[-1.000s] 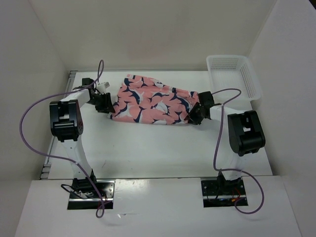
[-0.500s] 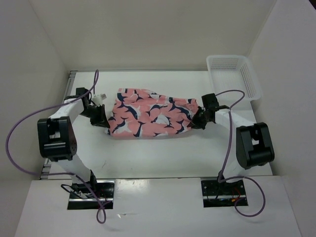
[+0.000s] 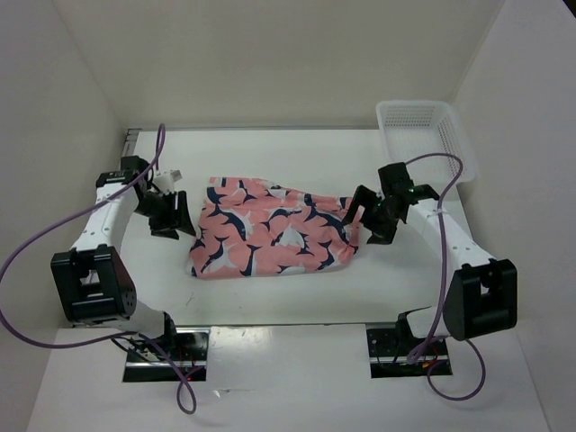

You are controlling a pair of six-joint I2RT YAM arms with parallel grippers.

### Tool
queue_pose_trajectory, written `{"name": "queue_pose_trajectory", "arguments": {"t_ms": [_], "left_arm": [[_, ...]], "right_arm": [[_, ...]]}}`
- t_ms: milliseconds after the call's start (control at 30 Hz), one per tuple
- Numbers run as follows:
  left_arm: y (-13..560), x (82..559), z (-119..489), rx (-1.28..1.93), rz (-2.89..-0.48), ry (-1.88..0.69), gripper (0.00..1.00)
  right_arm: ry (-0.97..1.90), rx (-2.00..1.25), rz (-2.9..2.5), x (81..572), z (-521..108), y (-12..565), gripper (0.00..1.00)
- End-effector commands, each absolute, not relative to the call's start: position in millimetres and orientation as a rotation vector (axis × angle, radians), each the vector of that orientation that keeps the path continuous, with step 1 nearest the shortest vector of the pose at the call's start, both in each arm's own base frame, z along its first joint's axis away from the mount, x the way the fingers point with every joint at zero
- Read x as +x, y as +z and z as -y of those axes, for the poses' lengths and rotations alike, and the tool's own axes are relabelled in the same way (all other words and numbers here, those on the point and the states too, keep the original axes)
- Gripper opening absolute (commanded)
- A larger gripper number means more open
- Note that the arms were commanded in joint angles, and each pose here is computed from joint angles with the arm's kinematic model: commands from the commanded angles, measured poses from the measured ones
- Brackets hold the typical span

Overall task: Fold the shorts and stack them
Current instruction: Fold the shorts

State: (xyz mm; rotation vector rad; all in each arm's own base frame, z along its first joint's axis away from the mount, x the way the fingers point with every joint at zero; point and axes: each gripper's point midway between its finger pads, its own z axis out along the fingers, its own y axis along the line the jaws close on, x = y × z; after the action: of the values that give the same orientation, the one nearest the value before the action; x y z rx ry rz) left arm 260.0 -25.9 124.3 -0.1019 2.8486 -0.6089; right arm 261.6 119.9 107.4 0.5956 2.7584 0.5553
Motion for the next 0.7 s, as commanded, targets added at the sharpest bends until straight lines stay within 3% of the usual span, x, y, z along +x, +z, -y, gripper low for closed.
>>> {"name": "queue_pose_trajectory", "arguments": {"t_ms": [0, 133, 267, 667], "left_arm": [[144, 308, 17, -0.041, -2.694, -0.55, 0.66], [152, 392, 11, 0.053, -2.513, -0.488, 0.71], [129, 436, 16, 0.071, -2.532, -0.566, 0.71], [72, 463, 26, 0.069, -2.576, -0.72, 0.71]], "right_arm": [[0.494, 0.528, -2.612, 294, -113, 146, 1.0], [0.458, 0.498, -2.535, 337, -113, 154, 1.0], [0.424, 0.429, -2.477, 377, -114, 155, 1.0], [0.448, 0.383, -2.552, 422, -130, 92, 0.99]]}}
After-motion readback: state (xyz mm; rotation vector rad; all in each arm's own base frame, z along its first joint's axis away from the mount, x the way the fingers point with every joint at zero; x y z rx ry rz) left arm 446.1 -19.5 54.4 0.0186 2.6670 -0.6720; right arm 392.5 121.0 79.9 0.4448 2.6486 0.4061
